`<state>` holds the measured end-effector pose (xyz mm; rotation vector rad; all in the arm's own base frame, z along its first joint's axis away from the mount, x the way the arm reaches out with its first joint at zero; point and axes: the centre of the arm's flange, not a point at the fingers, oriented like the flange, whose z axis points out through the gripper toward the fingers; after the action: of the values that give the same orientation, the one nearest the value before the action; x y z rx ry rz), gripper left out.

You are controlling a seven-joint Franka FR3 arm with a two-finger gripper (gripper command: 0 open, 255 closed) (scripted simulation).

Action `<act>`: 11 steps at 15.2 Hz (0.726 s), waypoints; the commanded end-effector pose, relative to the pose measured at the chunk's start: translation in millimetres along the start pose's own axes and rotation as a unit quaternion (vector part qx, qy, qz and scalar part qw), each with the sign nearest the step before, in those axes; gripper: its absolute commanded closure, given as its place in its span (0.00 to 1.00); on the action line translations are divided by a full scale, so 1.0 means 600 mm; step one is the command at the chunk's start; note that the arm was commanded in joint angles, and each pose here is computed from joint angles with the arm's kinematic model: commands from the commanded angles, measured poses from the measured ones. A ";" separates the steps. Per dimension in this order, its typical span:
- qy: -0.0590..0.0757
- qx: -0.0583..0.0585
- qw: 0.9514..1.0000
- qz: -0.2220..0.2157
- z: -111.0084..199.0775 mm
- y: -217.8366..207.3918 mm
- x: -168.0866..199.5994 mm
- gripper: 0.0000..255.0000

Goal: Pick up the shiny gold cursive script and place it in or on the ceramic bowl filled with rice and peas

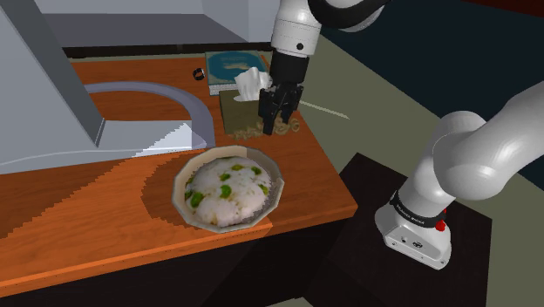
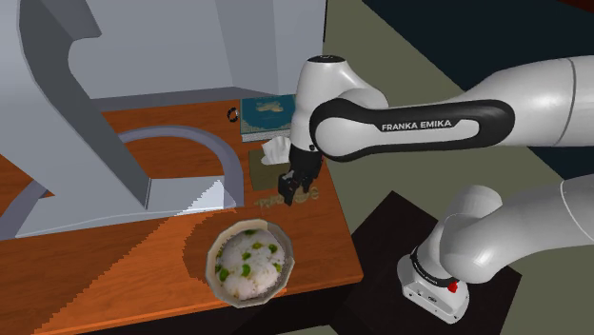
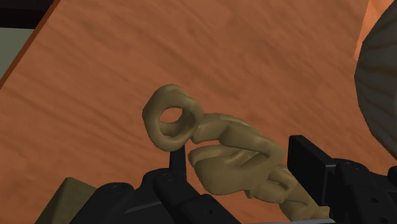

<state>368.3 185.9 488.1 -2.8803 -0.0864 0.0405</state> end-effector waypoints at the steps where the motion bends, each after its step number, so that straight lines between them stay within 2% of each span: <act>1: 0.000 0.000 1.000 0.000 -0.016 -0.005 0.000 1.00; 11: 0.000 0.000 1.000 0.000 -0.101 -0.028 -0.002 1.00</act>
<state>368.1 186.9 546.7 -2.8803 -0.0866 0.0404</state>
